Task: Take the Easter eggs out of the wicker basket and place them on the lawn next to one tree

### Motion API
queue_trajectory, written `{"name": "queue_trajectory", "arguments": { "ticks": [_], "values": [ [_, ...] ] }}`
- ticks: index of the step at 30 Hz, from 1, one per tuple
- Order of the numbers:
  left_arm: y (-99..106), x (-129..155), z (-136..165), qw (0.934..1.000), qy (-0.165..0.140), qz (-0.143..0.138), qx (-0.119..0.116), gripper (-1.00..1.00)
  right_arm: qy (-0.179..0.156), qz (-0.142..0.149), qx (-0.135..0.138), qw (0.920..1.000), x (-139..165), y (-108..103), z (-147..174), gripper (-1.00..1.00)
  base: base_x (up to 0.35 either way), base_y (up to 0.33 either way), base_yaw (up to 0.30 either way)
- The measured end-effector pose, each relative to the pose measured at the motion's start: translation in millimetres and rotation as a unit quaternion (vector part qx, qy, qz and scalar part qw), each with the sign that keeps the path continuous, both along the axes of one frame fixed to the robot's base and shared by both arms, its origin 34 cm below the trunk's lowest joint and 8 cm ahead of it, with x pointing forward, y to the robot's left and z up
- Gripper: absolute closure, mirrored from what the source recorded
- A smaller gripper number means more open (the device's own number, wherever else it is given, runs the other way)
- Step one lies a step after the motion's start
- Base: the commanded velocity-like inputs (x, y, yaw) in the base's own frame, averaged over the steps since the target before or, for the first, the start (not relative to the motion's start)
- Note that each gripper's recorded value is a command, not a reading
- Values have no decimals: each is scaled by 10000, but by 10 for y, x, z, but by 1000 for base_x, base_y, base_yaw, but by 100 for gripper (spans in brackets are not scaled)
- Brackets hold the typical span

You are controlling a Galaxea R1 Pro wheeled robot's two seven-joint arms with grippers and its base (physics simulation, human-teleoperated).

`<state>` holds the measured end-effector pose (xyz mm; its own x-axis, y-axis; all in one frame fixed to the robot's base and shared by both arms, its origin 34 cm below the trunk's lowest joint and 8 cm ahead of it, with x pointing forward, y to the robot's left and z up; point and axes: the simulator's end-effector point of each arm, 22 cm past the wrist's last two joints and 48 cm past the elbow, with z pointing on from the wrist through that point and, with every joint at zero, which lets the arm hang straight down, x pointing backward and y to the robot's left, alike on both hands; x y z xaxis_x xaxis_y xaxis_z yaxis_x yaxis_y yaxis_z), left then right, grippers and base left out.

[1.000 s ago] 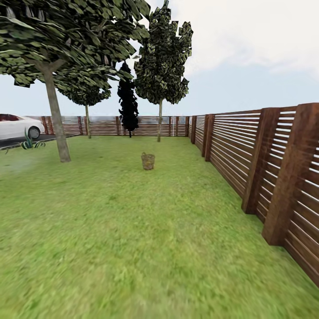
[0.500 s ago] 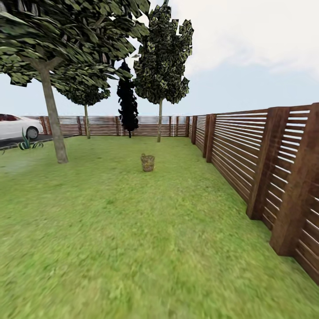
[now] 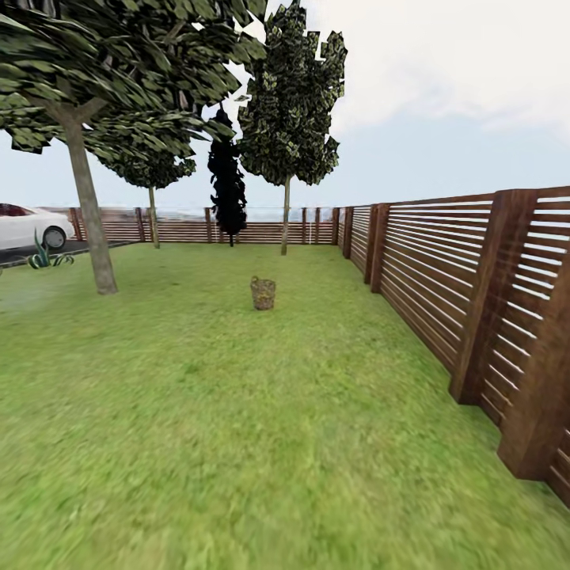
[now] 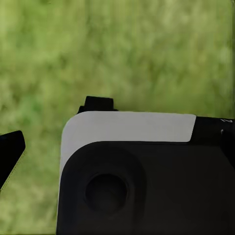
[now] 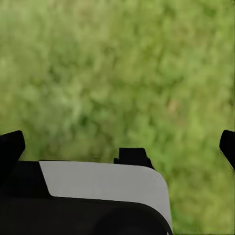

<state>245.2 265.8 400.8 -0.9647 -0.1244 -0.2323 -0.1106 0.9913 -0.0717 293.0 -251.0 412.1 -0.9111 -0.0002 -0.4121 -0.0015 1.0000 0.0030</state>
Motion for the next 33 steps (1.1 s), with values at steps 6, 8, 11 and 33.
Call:
{"name": "queue_trajectory", "arguments": {
  "ticks": [6, 8, 11, 33],
  "values": [
    [0, 0, 0, 10000, 0, 0, 0, -100, 0, -3, -3, 10000, 0, -4, 0, -100, 327, 0, 0],
    [-1, 0, 0, 10000, 0, -1, -2, -100, -1, -14, -5, 10000, 1, -7, 0, -100, 327, 0, 21],
    [0, 0, 0, 10000, 0, 0, 0, -100, -1, -23, -4, 10000, 1, -8, 0, -100, 327, 0, 66],
    [0, -47, -13, 10000, 62, 5, -2, -100, 61, -45, -4, 10000, -44, -14, -19, -100, 327, 0, 171]
  ]
}}
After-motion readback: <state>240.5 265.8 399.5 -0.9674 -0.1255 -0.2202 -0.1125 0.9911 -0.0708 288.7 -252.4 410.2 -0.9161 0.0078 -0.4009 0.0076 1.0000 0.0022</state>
